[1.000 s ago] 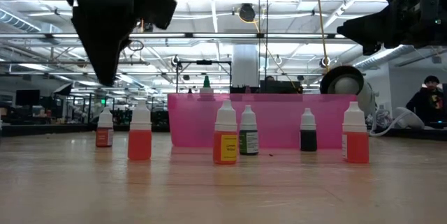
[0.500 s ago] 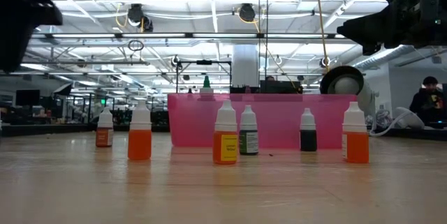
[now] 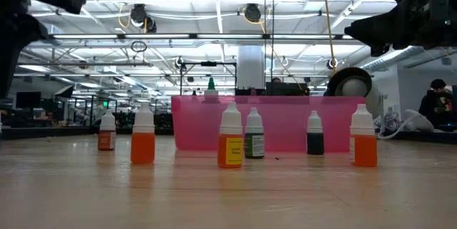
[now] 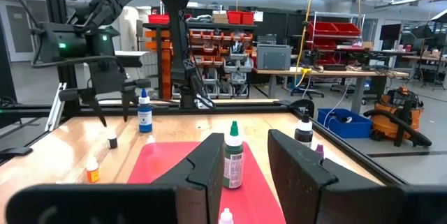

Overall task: Pick & Place food coloring
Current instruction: Put the small black food coloring bottle into the red bin

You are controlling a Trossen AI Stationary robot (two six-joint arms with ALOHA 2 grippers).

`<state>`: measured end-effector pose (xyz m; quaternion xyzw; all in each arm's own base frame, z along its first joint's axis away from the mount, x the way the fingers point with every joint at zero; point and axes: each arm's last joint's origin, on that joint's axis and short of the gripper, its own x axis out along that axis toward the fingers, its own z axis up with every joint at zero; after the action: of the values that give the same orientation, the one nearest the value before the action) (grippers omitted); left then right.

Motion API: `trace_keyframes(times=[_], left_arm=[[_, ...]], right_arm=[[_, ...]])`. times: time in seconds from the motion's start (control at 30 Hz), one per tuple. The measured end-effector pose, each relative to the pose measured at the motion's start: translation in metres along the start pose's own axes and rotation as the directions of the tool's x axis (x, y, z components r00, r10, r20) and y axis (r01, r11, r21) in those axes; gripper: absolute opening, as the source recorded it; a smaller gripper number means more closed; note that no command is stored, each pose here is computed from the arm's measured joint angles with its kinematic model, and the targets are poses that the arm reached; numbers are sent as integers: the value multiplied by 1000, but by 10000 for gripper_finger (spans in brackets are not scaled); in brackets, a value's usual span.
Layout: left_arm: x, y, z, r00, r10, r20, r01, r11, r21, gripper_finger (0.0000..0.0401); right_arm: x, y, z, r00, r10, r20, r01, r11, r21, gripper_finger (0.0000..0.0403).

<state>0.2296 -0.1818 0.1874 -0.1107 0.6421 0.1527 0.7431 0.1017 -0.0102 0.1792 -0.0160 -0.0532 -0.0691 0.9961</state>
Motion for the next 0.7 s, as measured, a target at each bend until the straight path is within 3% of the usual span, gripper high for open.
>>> trace_keyframes(times=[0.23, 0.7], left_arm=[[17, -1, -1, 997, -78, 27, 78, 997, 20, 205], [37, 6, -8, 995, -93, 26, 93, 996, -14, 204]], right_arm=[[0, 0, 0, 1000, 0, 0, 0, 1000, 0, 100], [0, 0, 0, 1000, 0, -1, 0, 1000, 0, 100]])
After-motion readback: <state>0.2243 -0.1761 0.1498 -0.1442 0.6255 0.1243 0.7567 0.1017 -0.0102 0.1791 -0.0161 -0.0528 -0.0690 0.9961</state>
